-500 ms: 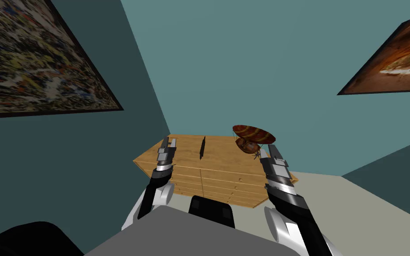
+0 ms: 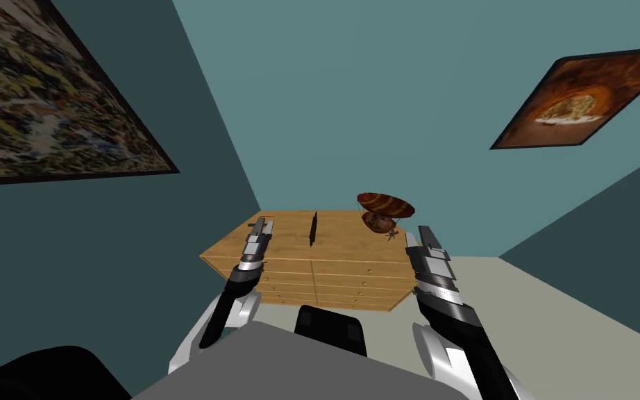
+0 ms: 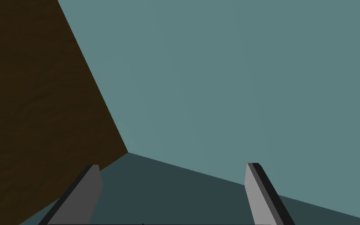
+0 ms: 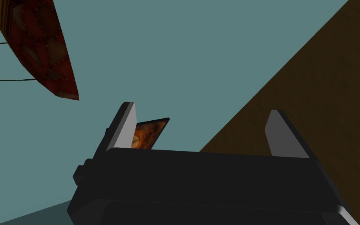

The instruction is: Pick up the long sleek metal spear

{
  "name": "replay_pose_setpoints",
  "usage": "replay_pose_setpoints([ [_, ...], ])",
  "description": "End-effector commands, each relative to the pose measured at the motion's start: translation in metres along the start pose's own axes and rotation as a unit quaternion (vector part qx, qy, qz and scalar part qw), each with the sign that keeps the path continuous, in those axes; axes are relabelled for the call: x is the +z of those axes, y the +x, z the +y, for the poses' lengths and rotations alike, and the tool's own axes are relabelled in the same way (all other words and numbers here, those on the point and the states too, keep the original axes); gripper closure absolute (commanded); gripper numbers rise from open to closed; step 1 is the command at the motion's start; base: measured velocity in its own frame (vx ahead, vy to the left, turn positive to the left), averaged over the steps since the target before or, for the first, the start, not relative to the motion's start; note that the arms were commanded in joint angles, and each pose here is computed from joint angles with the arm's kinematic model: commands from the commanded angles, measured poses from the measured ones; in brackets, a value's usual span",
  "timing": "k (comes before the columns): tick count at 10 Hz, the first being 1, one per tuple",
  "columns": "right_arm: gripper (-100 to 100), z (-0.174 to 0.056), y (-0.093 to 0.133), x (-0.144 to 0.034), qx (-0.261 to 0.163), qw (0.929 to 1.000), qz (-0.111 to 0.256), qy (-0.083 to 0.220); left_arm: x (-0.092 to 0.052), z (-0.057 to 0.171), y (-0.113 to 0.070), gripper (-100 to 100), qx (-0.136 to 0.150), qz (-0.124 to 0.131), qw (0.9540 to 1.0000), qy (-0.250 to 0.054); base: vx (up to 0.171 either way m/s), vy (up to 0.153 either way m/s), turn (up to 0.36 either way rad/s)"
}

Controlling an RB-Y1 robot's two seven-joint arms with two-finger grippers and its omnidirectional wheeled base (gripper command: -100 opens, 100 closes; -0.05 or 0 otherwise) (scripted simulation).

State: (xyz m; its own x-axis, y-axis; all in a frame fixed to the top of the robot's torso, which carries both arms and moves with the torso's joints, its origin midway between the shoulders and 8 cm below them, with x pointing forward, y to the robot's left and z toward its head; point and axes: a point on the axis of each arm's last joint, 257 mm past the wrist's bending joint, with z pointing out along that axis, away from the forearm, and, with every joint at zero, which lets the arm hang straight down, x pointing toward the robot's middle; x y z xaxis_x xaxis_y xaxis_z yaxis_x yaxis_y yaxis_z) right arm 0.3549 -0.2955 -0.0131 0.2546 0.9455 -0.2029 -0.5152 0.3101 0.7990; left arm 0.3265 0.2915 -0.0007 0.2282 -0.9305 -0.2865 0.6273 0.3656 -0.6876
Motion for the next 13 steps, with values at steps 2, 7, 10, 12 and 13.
replay_pose_setpoints([
  [2, 0, 0.0, 0.0, 0.0, 0.0, 1.0, 0.0, 0.0, -0.015, 0.02, -0.009, -100, 0.06, 0.036, 0.9973, -0.024, -0.052, 0.025, -0.223],
  [7, 0, 0.0, 0.0, 0.0, 0.0, 1.0, 0.0, 0.0, -0.03, 0.04, -0.017, -100, 0.132, 0.099, 0.9854, -0.042, -0.046, 0.026, -0.152],
  [10, 0, 0.0, 0.0, 0.0, 0.0, 1.0, 0.0, 0.0, -0.049, 0.061, -0.033, -100, 0.204, 0.146, 0.9659, -0.065, -0.049, 0.025, -0.216],
  [12, 0, 0.0, 0.0, 0.0, 0.0, 1.0, 0.0, 0.0, -0.059, 0.071, -0.042, -100, 0.241, 0.176, 0.9516, -0.074, -0.048, 0.017, -0.187],
  [13, 0, 0.0, 0.0, 0.0, 0.0, 1.0, 0.0, 0.0, -0.057, 0.071, -0.04, -100, 0.244, 0.189, 0.9486, -0.069, -0.045, 0.02, -0.172],
])
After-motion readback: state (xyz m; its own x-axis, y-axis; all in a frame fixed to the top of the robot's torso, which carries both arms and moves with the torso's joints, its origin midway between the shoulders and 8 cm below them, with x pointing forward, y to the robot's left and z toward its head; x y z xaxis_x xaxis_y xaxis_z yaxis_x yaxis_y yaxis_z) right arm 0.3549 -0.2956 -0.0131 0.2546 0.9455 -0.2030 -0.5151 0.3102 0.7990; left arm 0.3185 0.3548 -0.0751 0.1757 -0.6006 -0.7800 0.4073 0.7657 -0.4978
